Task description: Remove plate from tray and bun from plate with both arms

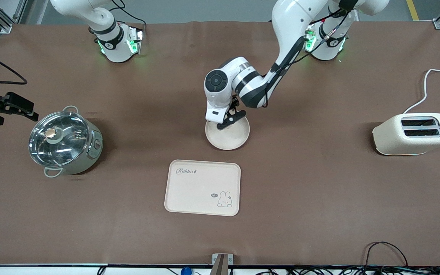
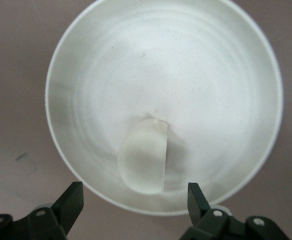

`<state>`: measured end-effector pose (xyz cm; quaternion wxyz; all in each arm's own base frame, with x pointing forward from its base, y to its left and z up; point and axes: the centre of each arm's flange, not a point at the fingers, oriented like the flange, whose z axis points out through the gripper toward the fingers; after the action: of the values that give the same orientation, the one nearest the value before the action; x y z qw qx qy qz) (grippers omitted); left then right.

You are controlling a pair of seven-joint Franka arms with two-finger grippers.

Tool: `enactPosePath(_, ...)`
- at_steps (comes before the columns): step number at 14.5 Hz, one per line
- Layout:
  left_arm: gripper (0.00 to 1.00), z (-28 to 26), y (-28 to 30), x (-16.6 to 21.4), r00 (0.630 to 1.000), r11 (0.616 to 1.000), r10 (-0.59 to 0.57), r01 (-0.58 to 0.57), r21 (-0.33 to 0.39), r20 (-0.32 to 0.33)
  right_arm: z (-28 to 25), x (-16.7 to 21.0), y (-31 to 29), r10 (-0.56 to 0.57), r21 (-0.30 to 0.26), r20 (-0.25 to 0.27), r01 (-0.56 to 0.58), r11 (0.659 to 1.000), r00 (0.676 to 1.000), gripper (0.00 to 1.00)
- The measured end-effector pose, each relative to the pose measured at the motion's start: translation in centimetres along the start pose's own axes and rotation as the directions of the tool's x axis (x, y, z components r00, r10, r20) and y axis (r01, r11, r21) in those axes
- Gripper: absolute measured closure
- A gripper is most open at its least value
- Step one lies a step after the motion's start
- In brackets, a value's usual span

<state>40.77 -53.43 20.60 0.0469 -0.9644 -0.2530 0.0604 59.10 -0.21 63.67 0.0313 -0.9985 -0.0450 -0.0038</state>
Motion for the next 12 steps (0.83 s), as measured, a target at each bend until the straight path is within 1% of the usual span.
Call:
enactPosePath(1,0.10,1.1,0.0,0.0,1.000,1.000,-0.003,0.003,0.010,-0.010,-0.5,-0.1,-0.2,-0.006,-0.002,0.001,0.006,1.000,1.000,0.00)
enactPosePath(2,0.10,2.0,0.0,0.0,1.000,1.000,-0.005,0.005,0.021,-0.015,-1.0,-0.2,-0.4,-0.009,-0.004,-0.003,0.009,1.000,1.000,0.00)
enactPosePath(4,0.21,2.8,-0.1,0.1,1.000,0.999,-0.008,0.009,0.031,-0.014,-1.7,-0.3,-0.2,-0.007,-0.007,-0.015,0.007,1.000,1.000,0.00)
enactPosePath(5,0.21,2.8,-0.1,0.1,1.000,0.999,-0.013,0.014,0.030,-0.014,-1.8,-0.2,-0.2,-0.009,-0.004,-0.016,0.009,1.000,1.000,0.00)
enactPosePath(7,0.37,2.7,0.0,0.2,1.000,1.000,-0.023,0.023,0.019,-0.015,-1.5,0.0,-0.2,-0.017,0.008,-0.012,0.018,1.000,1.000,0.00)
enactPosePath(8,0.37,2.7,0.0,0.2,1.000,0.999,-0.027,0.028,0.018,-0.016,-1.3,0.1,0.0,-0.020,0.018,-0.010,0.020,1.000,1.000,0.00)
enactPosePath(9,0.43,2.7,0.1,0.2,0.999,0.999,-0.031,0.031,0.016,-0.016,-1.3,0.1,0.2,-0.023,0.028,-0.011,0.023,0.999,1.000,0.00)
enactPosePath(11,0.64,2.5,0.2,0.2,0.999,0.999,-0.032,0.032,0.009,-0.017,-1.9,-0.2,0.4,-0.031,0.046,-0.015,0.031,0.998,0.999,0.00)
enactPosePath(12,0.72,2.2,0.3,0.4,0.999,0.999,-0.034,0.034,0.004,-0.017,-2.4,-0.6,0.5,-0.034,0.049,-0.011,0.035,0.998,0.999,0.00)
